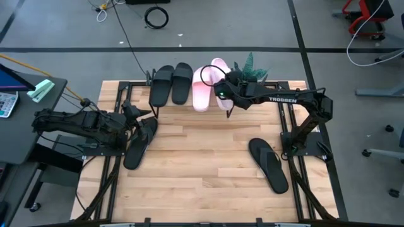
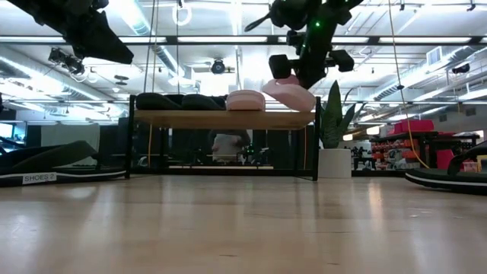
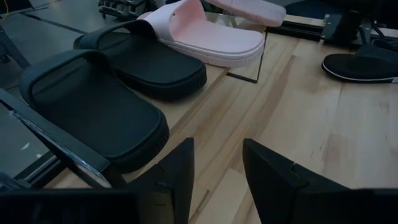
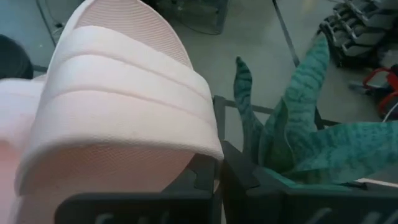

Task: Pick and place slides into the shelf
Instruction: Put the pink slides on the shelf

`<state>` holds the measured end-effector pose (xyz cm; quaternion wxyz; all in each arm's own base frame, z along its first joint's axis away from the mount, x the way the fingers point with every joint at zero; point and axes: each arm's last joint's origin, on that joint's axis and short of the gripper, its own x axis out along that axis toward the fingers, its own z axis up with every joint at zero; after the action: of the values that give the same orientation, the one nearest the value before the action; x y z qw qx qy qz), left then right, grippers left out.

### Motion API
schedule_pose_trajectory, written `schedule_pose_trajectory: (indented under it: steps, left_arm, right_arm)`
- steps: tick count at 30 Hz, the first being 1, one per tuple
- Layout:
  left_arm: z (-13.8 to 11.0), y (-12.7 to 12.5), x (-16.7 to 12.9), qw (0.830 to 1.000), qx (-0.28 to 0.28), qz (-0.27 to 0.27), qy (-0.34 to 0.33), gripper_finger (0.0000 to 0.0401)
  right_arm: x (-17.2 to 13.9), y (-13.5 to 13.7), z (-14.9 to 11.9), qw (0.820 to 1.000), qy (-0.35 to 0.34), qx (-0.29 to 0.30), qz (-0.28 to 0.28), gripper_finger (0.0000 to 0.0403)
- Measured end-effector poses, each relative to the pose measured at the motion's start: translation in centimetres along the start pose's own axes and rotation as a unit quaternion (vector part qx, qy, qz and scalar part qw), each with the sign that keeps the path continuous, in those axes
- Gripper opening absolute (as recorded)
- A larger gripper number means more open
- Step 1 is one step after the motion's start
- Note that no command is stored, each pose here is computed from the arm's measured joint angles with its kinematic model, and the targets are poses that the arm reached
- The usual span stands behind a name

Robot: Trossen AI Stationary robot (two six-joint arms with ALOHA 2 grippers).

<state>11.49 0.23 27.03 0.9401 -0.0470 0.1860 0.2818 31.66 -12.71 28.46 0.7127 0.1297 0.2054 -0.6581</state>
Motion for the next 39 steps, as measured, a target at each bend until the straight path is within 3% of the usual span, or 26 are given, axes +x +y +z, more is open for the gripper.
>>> schedule_pose_trajectory:
  steps: [8, 23, 39]
  left_arm:
    - [0.0, 0.0, 0.0, 1.0, 0.0, 0.0, 0.0, 0.0147]
    - [0.0, 0.0, 0.0, 1.0, -0.01, 0.0, 0.0, 0.0146]
    - [0.0, 0.0, 0.0, 1.0, -0.014, 0.0, 0.0, 0.0147]
  right_arm:
    - [0.7, -0.3, 0.2, 1.0, 0.025, 0.009, 0.013, 0.0019]
    - [1.3, -0.6, 0.5, 0.999, 0.031, -0.008, 0.014, 0.009]
    - [0.6, 0.0, 0.2, 0.997, 0.05, -0.021, 0.056, 0.0095]
